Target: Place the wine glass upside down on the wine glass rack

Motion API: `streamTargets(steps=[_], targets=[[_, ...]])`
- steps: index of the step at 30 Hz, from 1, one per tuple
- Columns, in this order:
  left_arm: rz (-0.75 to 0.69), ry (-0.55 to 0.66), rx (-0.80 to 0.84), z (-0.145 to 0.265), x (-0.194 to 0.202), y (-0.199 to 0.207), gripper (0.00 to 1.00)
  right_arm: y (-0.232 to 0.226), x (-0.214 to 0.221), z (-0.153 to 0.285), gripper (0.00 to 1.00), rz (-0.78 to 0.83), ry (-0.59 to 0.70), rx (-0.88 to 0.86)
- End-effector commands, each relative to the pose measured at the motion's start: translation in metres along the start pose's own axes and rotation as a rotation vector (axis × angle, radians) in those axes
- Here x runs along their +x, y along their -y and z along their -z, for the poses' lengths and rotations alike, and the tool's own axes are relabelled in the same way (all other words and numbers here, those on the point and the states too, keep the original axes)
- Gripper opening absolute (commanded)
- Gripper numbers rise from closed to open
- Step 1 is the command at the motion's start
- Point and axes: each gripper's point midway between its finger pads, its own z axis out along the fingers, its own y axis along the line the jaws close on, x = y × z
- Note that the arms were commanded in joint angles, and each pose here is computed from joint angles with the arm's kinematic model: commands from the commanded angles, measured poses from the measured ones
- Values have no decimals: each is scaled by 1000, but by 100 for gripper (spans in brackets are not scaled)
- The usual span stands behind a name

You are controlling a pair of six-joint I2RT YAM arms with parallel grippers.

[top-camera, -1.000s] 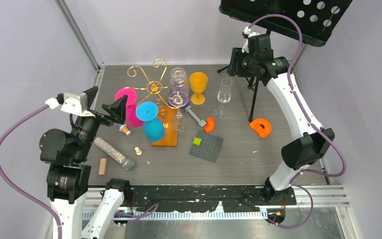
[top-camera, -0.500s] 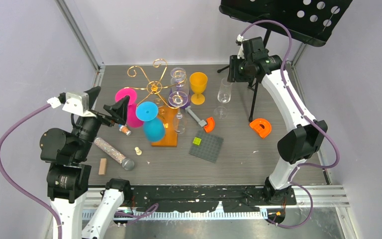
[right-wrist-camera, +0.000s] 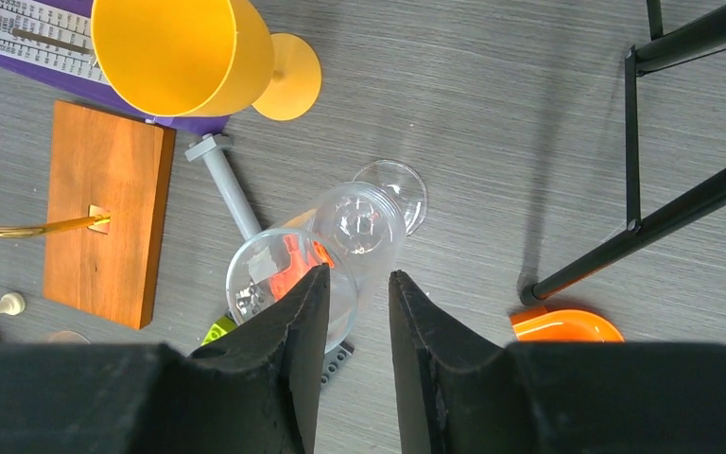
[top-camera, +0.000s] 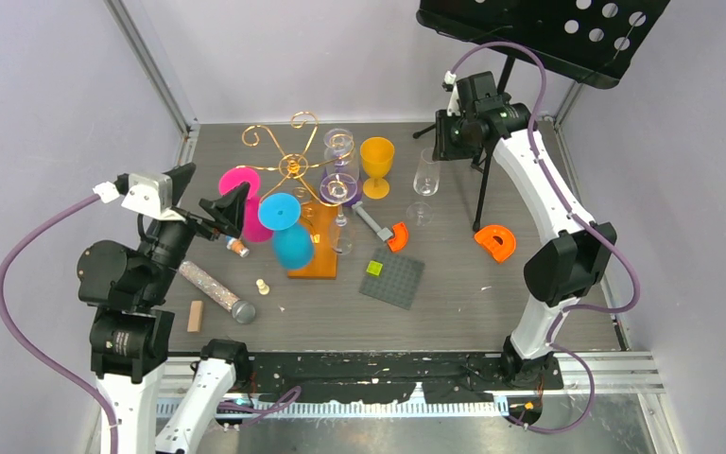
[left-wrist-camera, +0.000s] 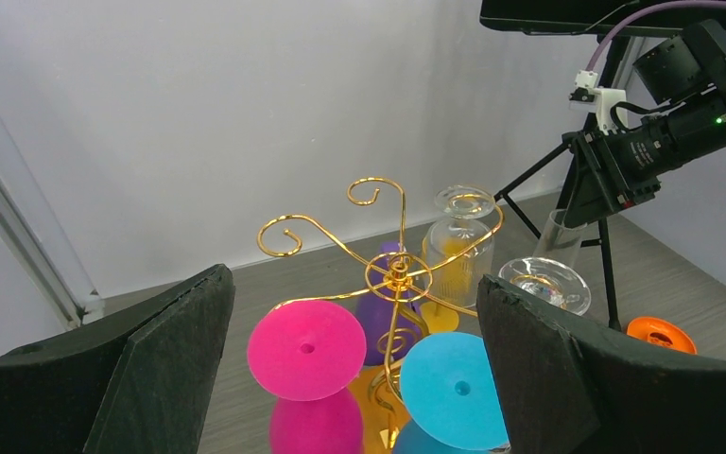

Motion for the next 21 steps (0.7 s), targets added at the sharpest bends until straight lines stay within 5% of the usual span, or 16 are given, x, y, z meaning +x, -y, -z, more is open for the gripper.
streamTargets(steps=[1,21], targets=[[-7,9,22,-6,-3,2,99,-6,-15,10,35,23,41,-27],[8,-8,81,-16,1,12,99,2,-24,23,7,59,81,27]])
